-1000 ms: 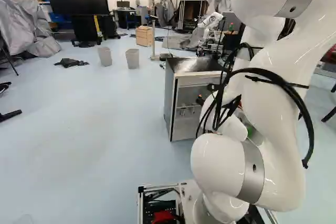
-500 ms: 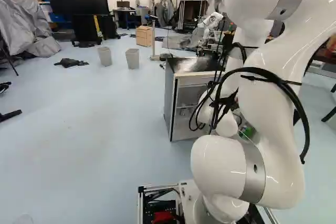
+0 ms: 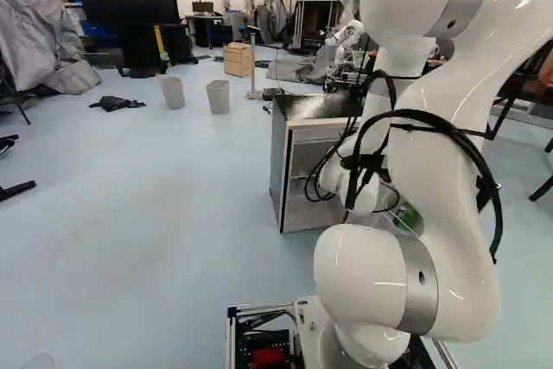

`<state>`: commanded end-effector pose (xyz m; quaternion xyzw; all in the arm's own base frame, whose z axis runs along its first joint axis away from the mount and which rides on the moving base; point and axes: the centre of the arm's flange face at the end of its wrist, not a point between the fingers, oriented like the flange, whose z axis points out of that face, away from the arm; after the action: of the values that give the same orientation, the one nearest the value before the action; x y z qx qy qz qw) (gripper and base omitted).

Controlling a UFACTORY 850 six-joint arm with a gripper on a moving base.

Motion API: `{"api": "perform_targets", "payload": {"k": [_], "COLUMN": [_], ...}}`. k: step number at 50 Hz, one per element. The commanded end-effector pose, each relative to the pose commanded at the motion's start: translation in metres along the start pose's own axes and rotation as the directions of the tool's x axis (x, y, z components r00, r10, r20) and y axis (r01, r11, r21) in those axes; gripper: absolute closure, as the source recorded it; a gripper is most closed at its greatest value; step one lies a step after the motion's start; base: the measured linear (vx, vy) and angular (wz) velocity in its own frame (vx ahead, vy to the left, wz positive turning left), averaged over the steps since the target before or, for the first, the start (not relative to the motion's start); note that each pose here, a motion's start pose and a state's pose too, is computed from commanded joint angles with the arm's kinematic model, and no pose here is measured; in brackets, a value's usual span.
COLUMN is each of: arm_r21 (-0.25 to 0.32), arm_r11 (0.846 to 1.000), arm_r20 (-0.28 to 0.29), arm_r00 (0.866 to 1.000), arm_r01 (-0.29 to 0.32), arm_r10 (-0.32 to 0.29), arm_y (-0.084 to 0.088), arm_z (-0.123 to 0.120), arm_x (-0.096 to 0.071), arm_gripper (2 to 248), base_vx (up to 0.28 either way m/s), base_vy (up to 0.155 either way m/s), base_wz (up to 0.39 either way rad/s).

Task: Grab a drink from the fridge

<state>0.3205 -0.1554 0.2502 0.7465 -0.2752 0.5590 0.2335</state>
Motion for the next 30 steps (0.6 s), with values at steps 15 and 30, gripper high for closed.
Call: {"api": "perform_targets", "payload": {"k": [15,30], "arm_r21": [-0.14,-0.276], "arm_r11": [0.99,0.959], "arm_r20": [-0.009,0.006], "arm_r00": [1.0,0.998], "arm_r01": [-0.03,-0.065], "arm_r10": [0.029,0.069], "arm_y": [0.002,0.004], "arm_z": [0.014,0.026], "arm_x": [0.001,-0.001], "arm_gripper": [3,3], "base_vx": [0.0,0.0], "base_vy": [0.0,0.0], "base_wz": [0.0,0.0]}}
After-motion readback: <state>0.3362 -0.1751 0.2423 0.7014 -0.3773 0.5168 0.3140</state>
